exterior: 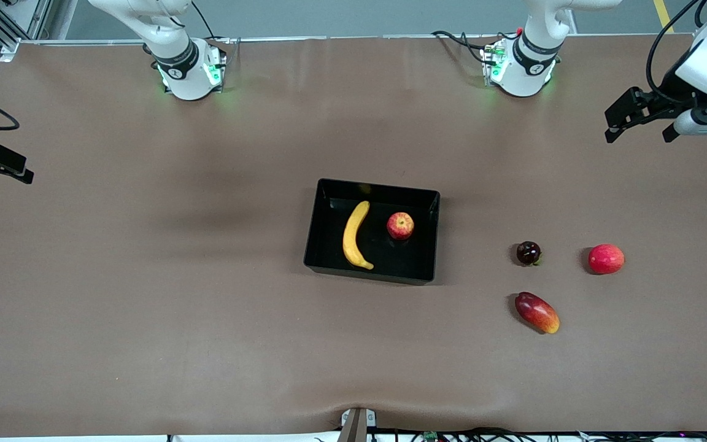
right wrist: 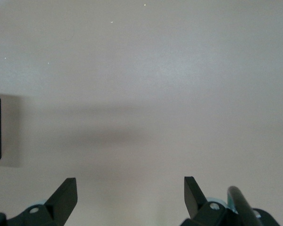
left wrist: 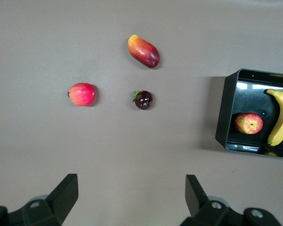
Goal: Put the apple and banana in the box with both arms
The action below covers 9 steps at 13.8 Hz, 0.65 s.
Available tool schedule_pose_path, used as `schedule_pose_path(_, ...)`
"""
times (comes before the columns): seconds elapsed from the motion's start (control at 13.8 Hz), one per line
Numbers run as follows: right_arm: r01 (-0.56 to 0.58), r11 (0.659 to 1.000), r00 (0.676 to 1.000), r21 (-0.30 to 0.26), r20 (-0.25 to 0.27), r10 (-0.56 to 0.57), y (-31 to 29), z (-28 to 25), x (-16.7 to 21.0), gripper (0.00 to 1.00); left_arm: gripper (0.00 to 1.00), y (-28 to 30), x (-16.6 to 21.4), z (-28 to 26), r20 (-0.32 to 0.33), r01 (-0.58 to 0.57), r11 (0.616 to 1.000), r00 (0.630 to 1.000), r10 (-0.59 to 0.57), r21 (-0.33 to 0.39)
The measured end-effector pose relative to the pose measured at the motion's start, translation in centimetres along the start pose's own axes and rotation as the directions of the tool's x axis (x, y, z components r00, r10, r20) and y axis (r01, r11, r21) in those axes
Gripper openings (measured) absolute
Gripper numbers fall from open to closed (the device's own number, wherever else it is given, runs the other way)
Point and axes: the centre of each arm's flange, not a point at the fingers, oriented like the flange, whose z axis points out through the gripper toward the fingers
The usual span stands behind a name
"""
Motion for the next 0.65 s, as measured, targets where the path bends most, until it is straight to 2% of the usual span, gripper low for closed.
schedule_pose_path(0.36, 0.000, 1.000, 1.000, 0.000, 0.000, 0.000, 0.0, 0.0, 0.0, 1.00, 1.00, -0.4, -0.1, 0.0, 0.012, -0.053, 0.999, 0.999, 0.053, 0.001)
schedule_pose_path(0.65, 0.000, 1.000, 1.000, 0.000, -0.002, 0.000, 0.0, 0.0, 0.0, 1.00, 1.00, -1.7, -0.2, 0.0, 0.033, -0.046, 0.999, 0.998, 0.046, 0.004)
